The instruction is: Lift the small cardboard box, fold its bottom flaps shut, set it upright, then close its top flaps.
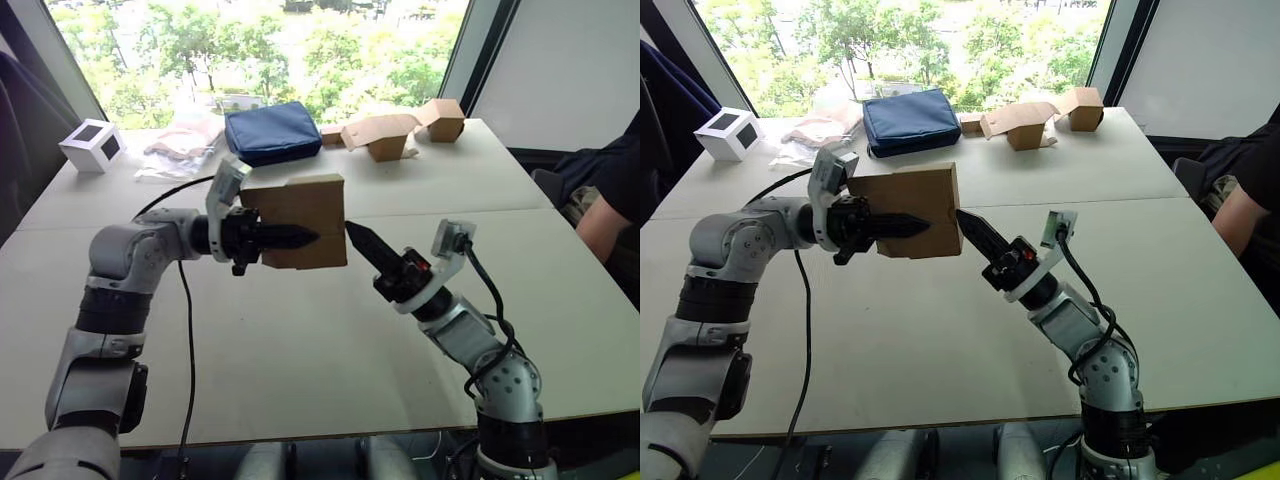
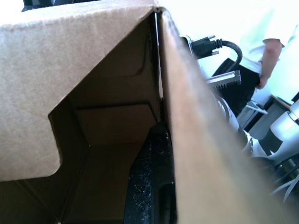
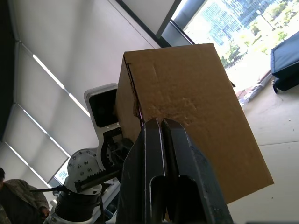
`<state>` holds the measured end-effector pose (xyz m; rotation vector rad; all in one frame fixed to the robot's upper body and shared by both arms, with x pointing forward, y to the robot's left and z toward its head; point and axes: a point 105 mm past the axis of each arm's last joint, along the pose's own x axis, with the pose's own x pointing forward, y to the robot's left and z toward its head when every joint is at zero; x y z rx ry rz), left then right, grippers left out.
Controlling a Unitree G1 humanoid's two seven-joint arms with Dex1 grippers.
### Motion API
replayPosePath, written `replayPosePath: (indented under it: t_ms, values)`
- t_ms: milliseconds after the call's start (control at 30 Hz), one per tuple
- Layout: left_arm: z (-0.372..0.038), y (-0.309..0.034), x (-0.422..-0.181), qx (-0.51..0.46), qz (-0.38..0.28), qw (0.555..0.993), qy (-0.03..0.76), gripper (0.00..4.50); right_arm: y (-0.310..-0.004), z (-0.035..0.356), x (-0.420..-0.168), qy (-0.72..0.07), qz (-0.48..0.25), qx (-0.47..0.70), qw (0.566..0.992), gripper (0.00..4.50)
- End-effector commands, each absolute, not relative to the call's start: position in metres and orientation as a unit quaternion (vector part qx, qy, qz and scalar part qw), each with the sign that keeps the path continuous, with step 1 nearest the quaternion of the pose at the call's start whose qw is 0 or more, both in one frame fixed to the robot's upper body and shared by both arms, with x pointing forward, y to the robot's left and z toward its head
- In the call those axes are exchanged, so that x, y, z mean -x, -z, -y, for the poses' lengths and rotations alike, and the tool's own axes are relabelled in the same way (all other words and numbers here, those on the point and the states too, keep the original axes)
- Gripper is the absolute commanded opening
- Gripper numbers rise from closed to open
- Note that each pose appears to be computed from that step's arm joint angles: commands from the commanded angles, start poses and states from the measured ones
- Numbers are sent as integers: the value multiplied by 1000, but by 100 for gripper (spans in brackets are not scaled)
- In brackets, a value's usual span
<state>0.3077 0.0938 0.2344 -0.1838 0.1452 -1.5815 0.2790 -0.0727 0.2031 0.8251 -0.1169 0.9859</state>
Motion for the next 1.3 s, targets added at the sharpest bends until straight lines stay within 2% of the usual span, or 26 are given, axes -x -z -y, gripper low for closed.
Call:
replayPosePath:
  t_ms: [33, 200, 300, 400, 533, 633, 800, 967, 1100, 1300]
  values:
    - [-97, -247, -306, 40, -38, 702, 710, 0, -213, 86, -279, -445, 86, -347, 821, 5]
    - [-95, -235, -322, -76, -40, 745, 661, 0, -208, 118, -292, -388, 94, -277, 874, 5]
    - [-95, -222, -327, -165, -80, 737, 651, 0, -203, 134, -300, -359, 84, -215, 904, 5]
    - [-90, -212, -343, -272, -127, 715, 631, 0, -195, 148, -307, -344, 62, -134, 927, 5]
    - [-83, -209, -354, -348, -162, 690, 614, 0, -179, 154, -305, -346, 23, -45, 937, 5]
    - [-81, -197, -362, -403, -231, 672, 576, 0, -167, 151, -300, -351, 0, -11, 936, 5]
    - [-80, -202, -347, -436, -275, 620, 592, 0, -161, 143, -298, -352, -4, 9, 936, 5]
    - [-84, -209, -344, -450, -321, 602, 577, 0, -155, 139, -295, -341, -1, 5, 940, 5]
    - [-80, -214, -330, -445, -350, 576, 590, 0, -145, 133, -295, -326, 0, -3, 946, 5]
    - [-82, -218, -322, -458, -375, 549, 590, 0, -146, 133, -293, -300, 15, -26, 953, 5]
